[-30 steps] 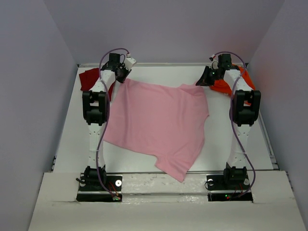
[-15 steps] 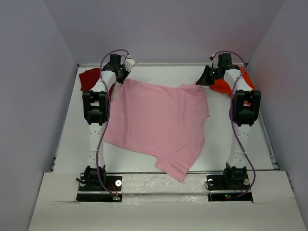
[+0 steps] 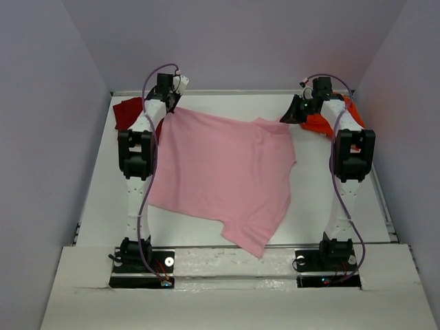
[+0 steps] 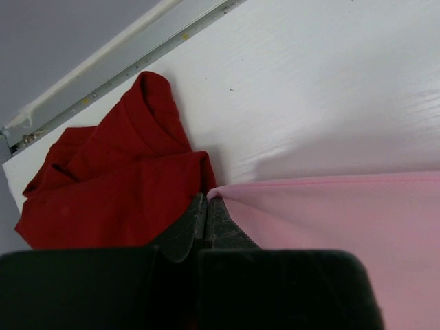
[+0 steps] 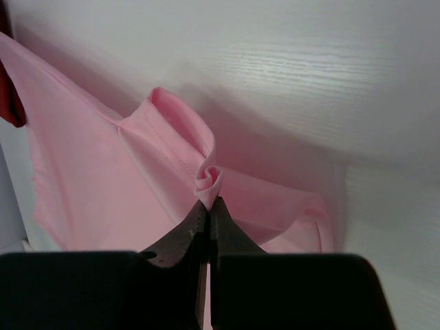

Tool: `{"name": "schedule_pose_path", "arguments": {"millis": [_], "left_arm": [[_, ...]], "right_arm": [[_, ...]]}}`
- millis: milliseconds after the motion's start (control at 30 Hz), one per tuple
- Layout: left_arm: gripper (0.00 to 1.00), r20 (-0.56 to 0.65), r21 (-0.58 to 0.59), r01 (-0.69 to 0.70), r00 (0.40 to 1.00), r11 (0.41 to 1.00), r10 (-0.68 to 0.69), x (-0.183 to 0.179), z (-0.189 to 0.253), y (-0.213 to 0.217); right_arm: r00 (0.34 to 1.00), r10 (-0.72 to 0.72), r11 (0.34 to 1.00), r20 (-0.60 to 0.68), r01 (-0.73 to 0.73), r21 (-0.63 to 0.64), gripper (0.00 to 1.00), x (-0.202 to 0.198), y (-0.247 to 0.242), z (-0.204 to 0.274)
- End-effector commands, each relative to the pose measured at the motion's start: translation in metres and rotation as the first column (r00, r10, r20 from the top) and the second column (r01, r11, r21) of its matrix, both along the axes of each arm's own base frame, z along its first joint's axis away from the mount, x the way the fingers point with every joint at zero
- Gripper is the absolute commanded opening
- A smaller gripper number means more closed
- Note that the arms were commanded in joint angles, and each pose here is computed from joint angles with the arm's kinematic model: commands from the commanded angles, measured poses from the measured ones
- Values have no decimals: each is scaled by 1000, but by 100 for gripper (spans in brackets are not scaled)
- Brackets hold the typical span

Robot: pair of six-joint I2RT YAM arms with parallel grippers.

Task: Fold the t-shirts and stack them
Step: Grap the side of the flattened tshirt furthest away from the robot with both arms

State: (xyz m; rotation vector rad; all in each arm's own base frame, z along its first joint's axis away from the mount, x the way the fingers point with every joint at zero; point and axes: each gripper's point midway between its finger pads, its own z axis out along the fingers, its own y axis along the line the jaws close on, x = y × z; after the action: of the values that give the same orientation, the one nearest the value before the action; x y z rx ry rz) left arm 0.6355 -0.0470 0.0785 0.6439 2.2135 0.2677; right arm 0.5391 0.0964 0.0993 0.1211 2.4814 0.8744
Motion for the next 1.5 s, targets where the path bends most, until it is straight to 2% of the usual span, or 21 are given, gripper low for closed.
{"name": "schedule_pose_path", "arguments": {"millis": [0, 267, 367, 600, 800, 1100, 1467], "left_arm": [[0, 193, -31, -78, 978, 997, 82, 1, 96, -1], [0, 192, -13, -72, 979, 997, 73, -16, 101, -27], [0, 179, -15, -77, 981, 997, 79, -21, 99, -31], [0, 110, 10, -120, 987, 993, 118, -32, 77, -30], [0, 97, 28, -167, 982, 986, 164, -34, 71, -23], [0, 40, -20, -202, 978, 979, 203, -41, 60, -27], [0, 29, -83, -256, 965, 963, 259, -58, 74, -26]], "right_arm": [[996, 11, 999, 91, -15, 44, 0, -9, 3, 56], [993, 11, 997, 116, -19, 73, 0, -32, 8, 85], [996, 11, 994, 89, -20, 109, 0, -45, 13, 90], [999, 39, 991, 28, -42, 130, 0, -80, 29, 95], [999, 46, 989, 23, -49, 137, 0, -107, 34, 114], [998, 61, 987, -13, -59, 148, 0, -138, 39, 116], [993, 89, 982, -78, -75, 172, 0, -172, 48, 110]]}}
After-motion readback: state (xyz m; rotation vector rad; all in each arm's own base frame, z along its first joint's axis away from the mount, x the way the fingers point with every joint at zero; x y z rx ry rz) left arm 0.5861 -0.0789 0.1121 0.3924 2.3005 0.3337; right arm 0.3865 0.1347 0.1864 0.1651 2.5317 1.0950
